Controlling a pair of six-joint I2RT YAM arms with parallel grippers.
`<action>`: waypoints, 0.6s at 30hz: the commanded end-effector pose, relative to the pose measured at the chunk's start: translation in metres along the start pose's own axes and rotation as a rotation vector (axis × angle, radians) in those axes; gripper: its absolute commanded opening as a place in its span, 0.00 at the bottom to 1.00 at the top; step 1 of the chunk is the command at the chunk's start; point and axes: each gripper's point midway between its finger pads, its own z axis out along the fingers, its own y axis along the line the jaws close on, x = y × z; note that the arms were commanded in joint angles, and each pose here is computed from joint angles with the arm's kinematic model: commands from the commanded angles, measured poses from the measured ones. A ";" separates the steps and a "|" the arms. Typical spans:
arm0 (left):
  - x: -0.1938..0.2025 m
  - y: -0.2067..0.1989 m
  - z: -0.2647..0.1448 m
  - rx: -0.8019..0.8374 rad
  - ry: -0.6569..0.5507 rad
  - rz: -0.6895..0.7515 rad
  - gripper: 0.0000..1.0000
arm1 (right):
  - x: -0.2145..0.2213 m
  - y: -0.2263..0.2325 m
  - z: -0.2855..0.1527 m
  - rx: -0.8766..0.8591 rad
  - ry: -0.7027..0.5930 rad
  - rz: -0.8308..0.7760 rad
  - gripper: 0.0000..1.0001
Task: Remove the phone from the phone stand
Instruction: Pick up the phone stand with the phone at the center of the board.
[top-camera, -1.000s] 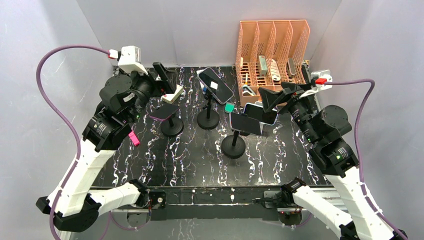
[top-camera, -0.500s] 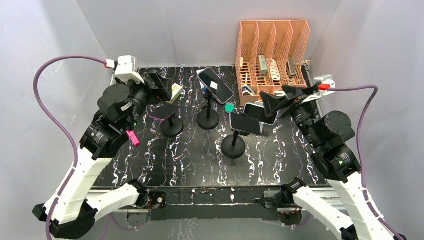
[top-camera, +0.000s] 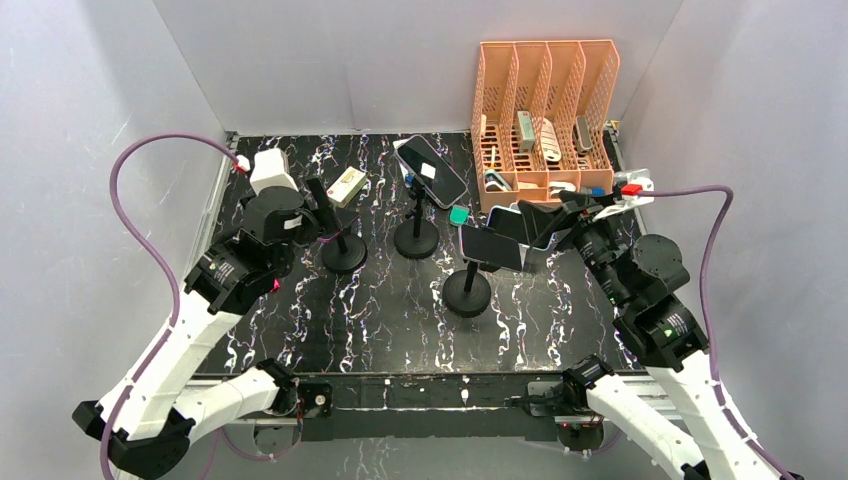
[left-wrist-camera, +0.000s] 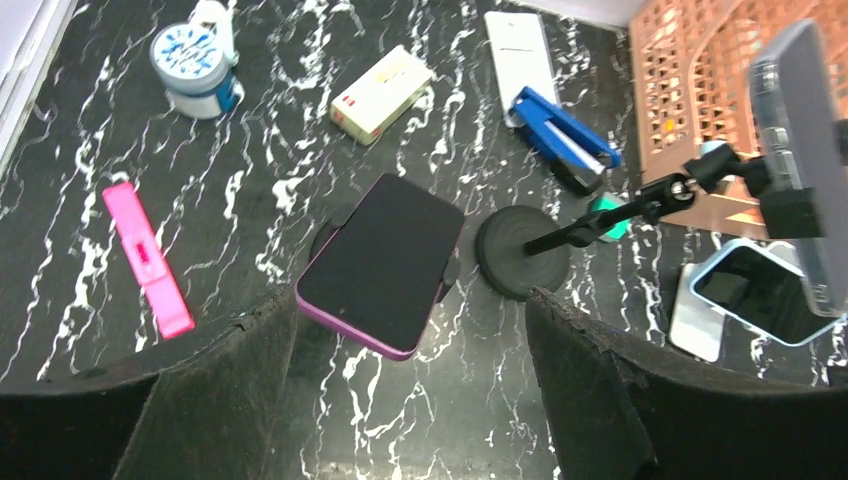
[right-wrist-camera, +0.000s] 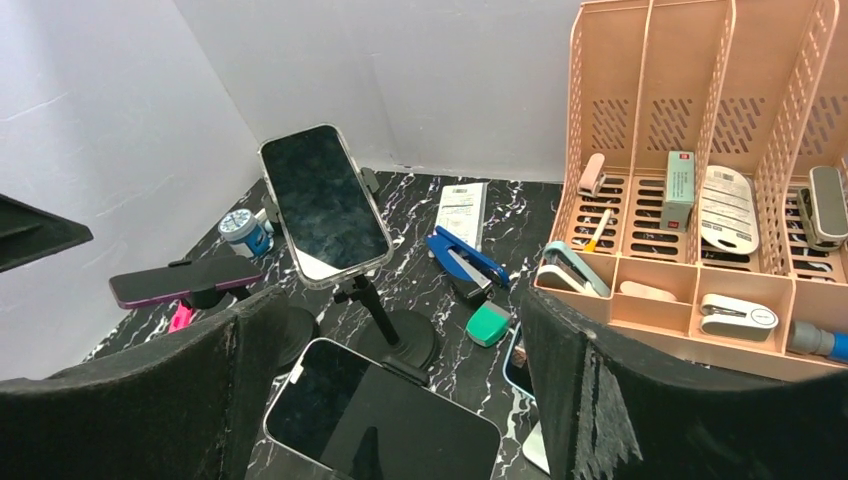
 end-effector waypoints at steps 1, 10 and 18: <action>0.015 0.028 -0.004 -0.160 0.031 -0.107 0.81 | -0.012 0.015 0.004 -0.067 -0.017 -0.007 0.93; 0.030 0.046 -0.012 -0.316 0.061 -0.354 0.80 | -0.011 0.019 0.004 -0.090 -0.012 0.005 0.93; 0.060 0.050 -0.009 -0.341 0.092 -0.514 0.80 | -0.016 0.022 0.007 -0.101 -0.011 0.000 0.93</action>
